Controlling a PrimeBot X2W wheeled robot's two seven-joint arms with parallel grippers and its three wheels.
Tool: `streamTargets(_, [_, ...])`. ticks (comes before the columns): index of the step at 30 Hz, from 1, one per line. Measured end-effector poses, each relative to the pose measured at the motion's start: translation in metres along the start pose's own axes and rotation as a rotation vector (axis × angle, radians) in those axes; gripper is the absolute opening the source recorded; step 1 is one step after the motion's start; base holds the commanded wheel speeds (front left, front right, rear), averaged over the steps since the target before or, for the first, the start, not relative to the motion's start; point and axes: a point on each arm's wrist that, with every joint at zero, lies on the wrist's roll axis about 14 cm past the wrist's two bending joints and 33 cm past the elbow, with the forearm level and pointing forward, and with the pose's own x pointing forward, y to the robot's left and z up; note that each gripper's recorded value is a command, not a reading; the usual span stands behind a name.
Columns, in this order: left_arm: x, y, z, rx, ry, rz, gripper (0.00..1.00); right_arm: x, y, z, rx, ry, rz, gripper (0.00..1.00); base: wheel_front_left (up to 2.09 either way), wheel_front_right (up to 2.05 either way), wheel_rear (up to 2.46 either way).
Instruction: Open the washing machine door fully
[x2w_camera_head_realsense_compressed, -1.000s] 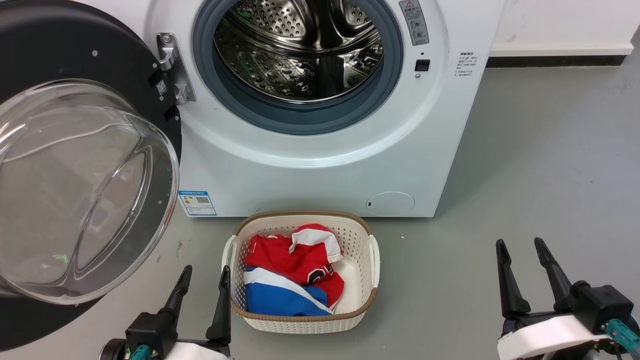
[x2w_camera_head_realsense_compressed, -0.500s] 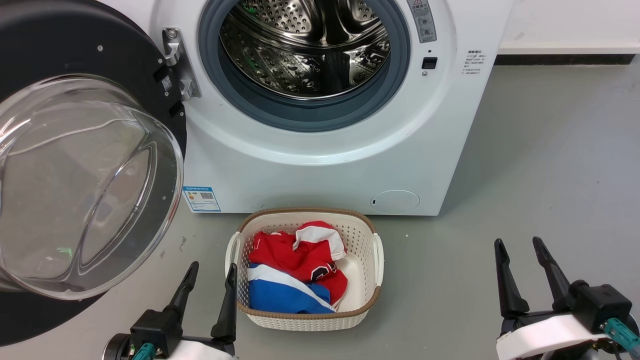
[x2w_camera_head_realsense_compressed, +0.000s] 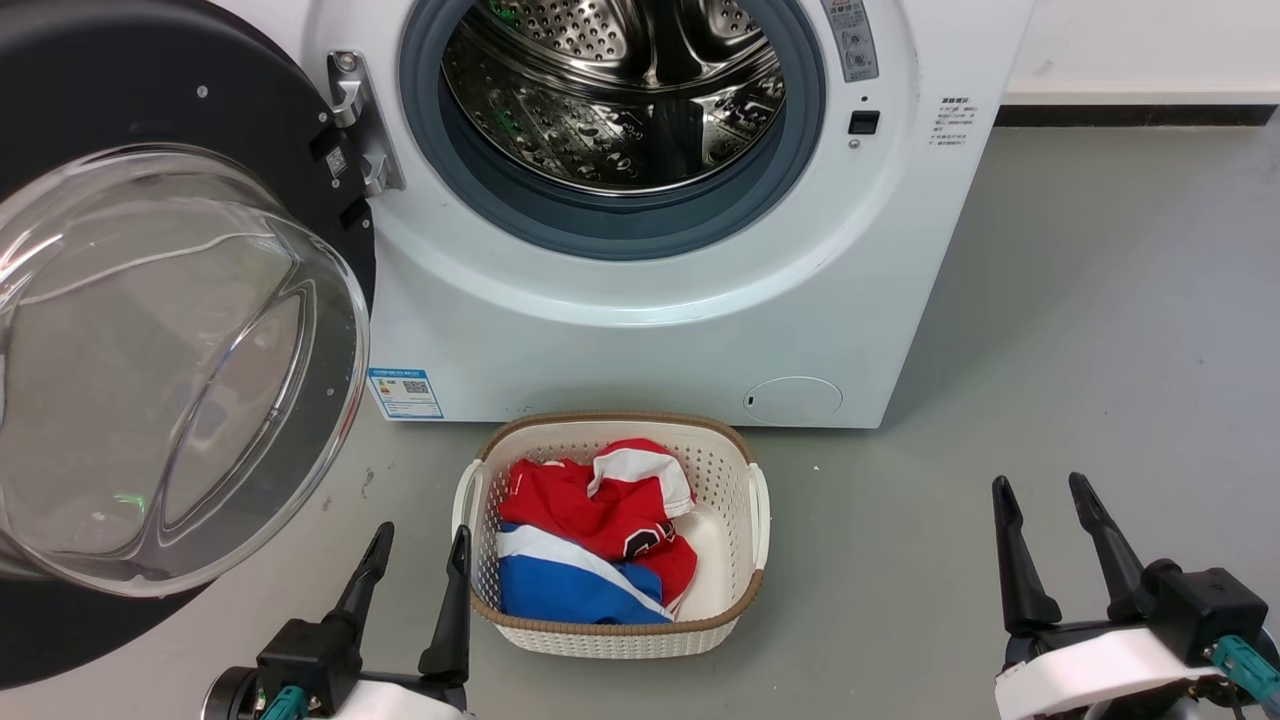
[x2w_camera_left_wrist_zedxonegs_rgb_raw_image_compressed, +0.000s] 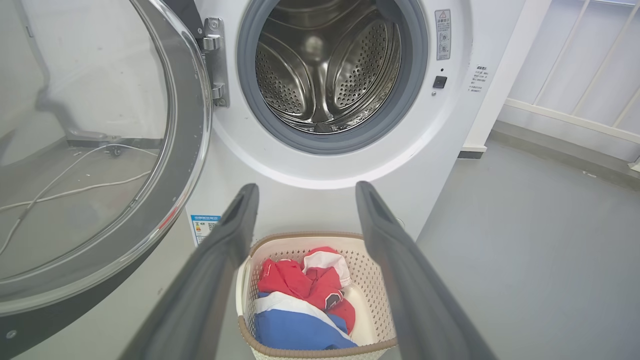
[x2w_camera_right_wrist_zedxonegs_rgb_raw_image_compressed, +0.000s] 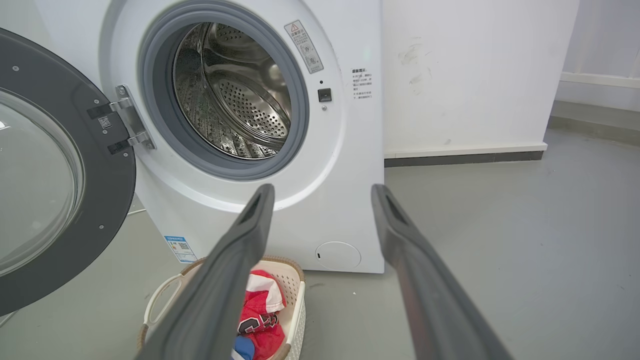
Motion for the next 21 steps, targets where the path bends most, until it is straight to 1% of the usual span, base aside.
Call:
streamTargets(13, [-0.001,0.001,-0.002,-0.001,0.007,0.002,1.00,0.001,0.000,0.000,0.007,-0.001,-0.001,1.00,0.00,0.00,0.00])
streamTargets(14, [-0.001,0.000,-0.002,-0.001,0.007,0.001,0.00,0.001,0.000,0.000,0.007,-0.001,-0.001,0.00,0.00,0.00,0.00])
streamTargets(19, [-0.008,0.000,-0.019,-0.009,0.062,0.006,0.00,-0.007,-0.002,-0.017,0.012,0.056,-0.010,0.00,0.00,0.00,0.00])
streamTargets(21, [-0.011,0.002,-0.023,-0.038,0.076,0.016,0.00,-0.009,-0.004,-0.022,0.040,0.073,-0.020,0.00,0.00,0.00,0.00])
